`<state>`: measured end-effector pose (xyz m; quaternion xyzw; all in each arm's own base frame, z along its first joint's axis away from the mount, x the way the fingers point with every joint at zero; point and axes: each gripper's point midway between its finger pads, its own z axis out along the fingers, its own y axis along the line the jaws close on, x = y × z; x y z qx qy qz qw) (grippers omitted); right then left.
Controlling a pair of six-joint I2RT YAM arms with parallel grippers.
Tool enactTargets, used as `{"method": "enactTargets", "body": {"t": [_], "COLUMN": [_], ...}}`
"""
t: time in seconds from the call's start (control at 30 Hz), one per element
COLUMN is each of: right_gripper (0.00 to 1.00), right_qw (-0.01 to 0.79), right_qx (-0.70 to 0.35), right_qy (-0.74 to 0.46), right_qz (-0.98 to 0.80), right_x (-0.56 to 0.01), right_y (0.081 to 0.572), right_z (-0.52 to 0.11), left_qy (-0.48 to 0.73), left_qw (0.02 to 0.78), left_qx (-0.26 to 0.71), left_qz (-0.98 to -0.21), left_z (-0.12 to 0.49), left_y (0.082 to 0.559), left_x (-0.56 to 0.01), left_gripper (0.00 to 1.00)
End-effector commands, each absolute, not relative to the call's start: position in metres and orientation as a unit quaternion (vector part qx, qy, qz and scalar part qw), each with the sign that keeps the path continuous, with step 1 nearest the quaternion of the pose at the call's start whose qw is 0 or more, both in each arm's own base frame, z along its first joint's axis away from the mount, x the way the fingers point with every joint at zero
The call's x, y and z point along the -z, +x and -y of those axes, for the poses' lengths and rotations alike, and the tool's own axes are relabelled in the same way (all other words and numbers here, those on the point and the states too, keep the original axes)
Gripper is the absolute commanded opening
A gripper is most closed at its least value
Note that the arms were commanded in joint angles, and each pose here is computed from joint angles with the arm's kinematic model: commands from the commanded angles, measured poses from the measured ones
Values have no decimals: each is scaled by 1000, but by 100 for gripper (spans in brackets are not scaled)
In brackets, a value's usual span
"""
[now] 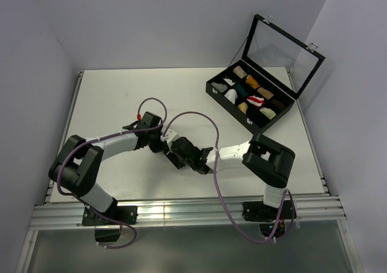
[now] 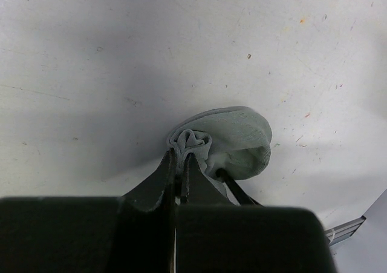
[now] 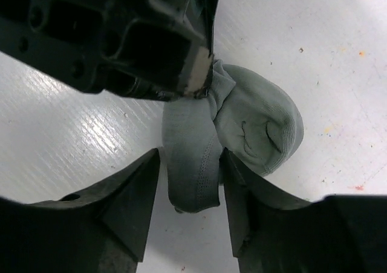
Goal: Roll the socks
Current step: Roll the sock at the center of the board.
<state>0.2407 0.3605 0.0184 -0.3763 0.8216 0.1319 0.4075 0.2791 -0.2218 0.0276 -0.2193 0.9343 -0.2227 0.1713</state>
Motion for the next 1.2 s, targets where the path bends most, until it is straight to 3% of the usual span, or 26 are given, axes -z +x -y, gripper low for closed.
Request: {"method": "enactTargets", "body": {"t": [0.0,0.37,0.6,1.17], "right_gripper": [56,55,46,44], "right_qw": [426,454,427,392], "right_qx": [-146,-203,-218,-174], "right_qy": [-366,-352,-365,-368], "right_qz": [-815,-793,-798,-825], "right_x": [-49,-113,-96,-44], "right_y": [242,239,232,235], "right_z": [-366,-382,-391,-381], "left_qy": [-207,-206,-206,-204], "left_qw": [178,176,174,173], "left_qx": [231,229,228,232], "left_qz": [-934,-935,-935,-935], "left_z": [229,229,229,230], "left_y": [285,286,286,285], "left_x": [-35,-34,-34,-35], "left_gripper": [1,1,1,1]}}
